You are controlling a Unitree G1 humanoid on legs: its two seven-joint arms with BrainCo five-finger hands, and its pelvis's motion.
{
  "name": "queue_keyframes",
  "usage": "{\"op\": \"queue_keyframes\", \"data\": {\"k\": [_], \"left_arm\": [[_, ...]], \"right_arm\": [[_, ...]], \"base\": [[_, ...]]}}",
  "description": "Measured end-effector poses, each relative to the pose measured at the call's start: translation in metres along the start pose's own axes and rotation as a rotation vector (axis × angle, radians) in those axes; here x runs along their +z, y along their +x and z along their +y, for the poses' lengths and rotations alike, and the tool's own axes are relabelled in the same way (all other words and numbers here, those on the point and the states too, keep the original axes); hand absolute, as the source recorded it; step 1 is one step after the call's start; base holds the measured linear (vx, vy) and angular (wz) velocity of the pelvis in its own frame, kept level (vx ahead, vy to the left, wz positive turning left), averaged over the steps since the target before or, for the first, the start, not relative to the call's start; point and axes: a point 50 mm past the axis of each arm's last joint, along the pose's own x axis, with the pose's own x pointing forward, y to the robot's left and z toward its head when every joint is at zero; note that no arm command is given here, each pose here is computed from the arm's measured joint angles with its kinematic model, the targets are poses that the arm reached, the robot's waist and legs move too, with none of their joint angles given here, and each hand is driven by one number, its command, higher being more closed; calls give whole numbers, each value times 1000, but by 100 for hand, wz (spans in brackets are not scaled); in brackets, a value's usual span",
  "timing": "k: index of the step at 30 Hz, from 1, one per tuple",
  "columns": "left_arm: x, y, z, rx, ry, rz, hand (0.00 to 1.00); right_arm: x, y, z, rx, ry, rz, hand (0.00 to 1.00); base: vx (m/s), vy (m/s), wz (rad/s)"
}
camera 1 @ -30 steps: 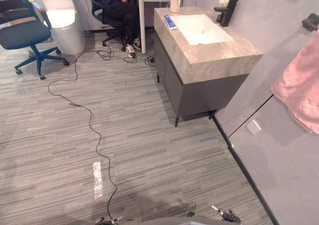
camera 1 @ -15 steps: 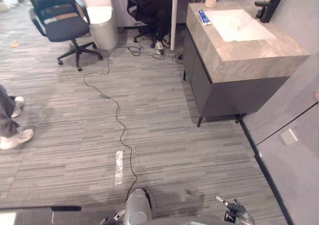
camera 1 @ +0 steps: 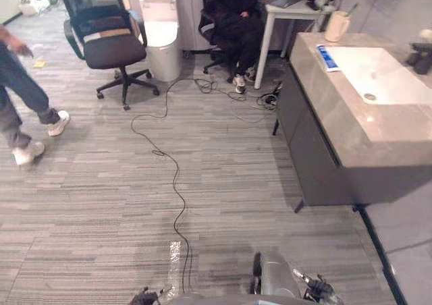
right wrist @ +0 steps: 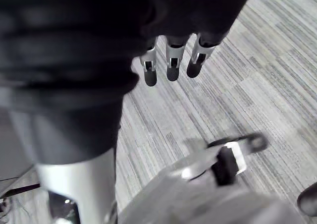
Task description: Organize washtable
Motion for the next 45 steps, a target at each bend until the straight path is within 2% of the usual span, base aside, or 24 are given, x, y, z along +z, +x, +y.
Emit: {"op": "queue_keyframes", "data": {"k": [2,4,6,8,12,15,17,18,21,23,27,32,34,39,40,45], "left_arm": [[-3,-3,-11,-23,-48,-7,0],[-3,-4,-33,-69,-97,-1,0],[2,-4,-36,-65,-158,-13,0],[1,-4,-31,-43,-215,-15,0],[14,-2,1,32,-200,-81,0],[-4,-5,7,67,-201,-25,0],[-28,-9,13,98,-202,56,0],[-29,-9,23,129,-185,61,0],[-23,-7,30,139,-156,47,0],[-16,-4,26,106,-73,45,0],[-11,-3,14,65,-36,27,0],[-6,-2,16,69,-59,2,0],[-11,-4,-4,33,-108,11,0],[-4,-4,-28,-24,-143,-8,0],[-5,-5,-31,-46,-138,3,0],[-5,-5,-31,-46,-139,3,0]], "right_arm": [[-14,-3,-7,-19,4,43,0],[-12,-2,-16,-46,32,41,0],[-2,-2,-16,-48,46,-2,0],[8,-1,-13,-43,41,-36,0],[19,0,14,31,22,-60,0],[31,0,32,84,-23,-101,0],[24,-2,38,91,-14,-81,0],[15,-5,46,108,1,-58,0],[4,-4,40,82,45,-9,0],[-2,-3,36,74,49,31,0],[19,0,29,71,15,-56,0],[20,-1,34,86,26,-71,0],[29,1,28,80,-6,-104,0],[26,0,25,79,14,-93,0],[10,-2,14,55,12,-58,0],[10,-2,14,54,14,-57,0]], "base": [[327,-211,76],[557,-209,64],[518,-216,7],[637,-153,-34],[301,-75,-58],[78,59,-99],[649,323,-84],[693,374,-10],[631,265,17],[642,189,21],[236,32,-41],[-159,-72,-21],[260,-128,-32],[121,-42,23],[13,2,12],[0,0,0]]}}
